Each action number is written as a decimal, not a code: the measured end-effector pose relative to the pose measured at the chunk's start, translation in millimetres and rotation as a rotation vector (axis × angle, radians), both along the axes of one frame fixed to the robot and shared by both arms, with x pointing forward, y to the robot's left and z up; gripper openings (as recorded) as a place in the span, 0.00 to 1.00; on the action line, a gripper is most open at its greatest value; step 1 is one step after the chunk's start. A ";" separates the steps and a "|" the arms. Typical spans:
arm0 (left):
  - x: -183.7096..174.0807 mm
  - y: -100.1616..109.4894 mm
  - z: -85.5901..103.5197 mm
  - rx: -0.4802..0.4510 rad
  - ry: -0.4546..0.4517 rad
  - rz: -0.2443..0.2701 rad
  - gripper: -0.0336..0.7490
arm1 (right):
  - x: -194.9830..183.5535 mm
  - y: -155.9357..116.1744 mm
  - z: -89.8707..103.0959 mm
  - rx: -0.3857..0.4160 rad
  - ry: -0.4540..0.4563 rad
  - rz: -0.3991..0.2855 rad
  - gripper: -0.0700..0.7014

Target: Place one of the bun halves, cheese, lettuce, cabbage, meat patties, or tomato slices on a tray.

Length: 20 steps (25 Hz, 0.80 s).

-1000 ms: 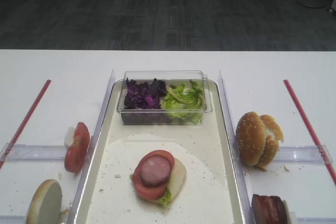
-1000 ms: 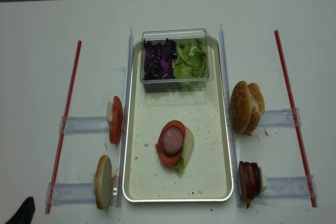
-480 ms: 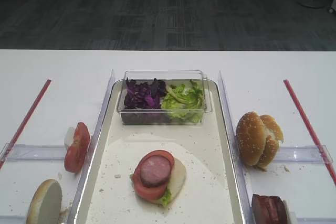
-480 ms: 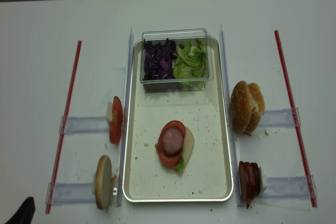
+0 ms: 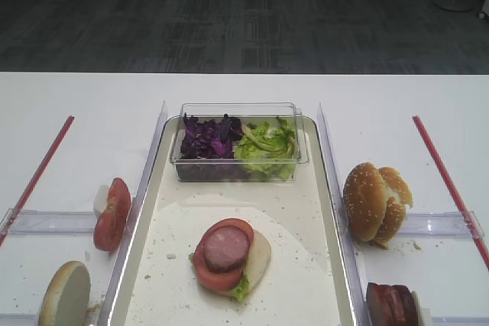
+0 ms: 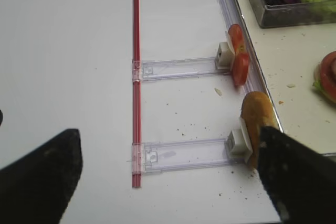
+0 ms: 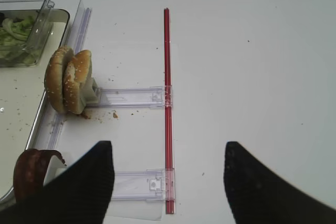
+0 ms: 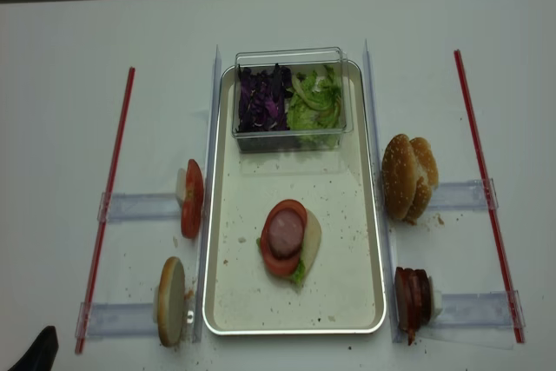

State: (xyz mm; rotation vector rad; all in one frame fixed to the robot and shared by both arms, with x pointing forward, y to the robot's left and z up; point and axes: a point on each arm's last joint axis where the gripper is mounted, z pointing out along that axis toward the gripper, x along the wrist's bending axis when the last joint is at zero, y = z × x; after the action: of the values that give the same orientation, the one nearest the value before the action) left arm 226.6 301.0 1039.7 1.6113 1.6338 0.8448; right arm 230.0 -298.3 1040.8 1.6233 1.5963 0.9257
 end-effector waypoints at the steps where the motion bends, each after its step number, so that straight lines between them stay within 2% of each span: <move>1: 0.0 0.0 0.0 0.000 0.000 0.000 0.83 | 0.0 0.0 0.0 0.000 0.000 0.000 0.71; 20: 0.0 0.0 0.0 0.000 0.000 0.000 0.83 | 0.0 0.0 0.0 0.000 0.000 0.000 0.71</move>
State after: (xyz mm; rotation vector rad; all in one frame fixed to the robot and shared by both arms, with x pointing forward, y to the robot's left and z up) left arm 226.6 301.0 1039.7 1.6113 1.6338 0.8448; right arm 230.0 -298.3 1040.8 1.6233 1.5963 0.9257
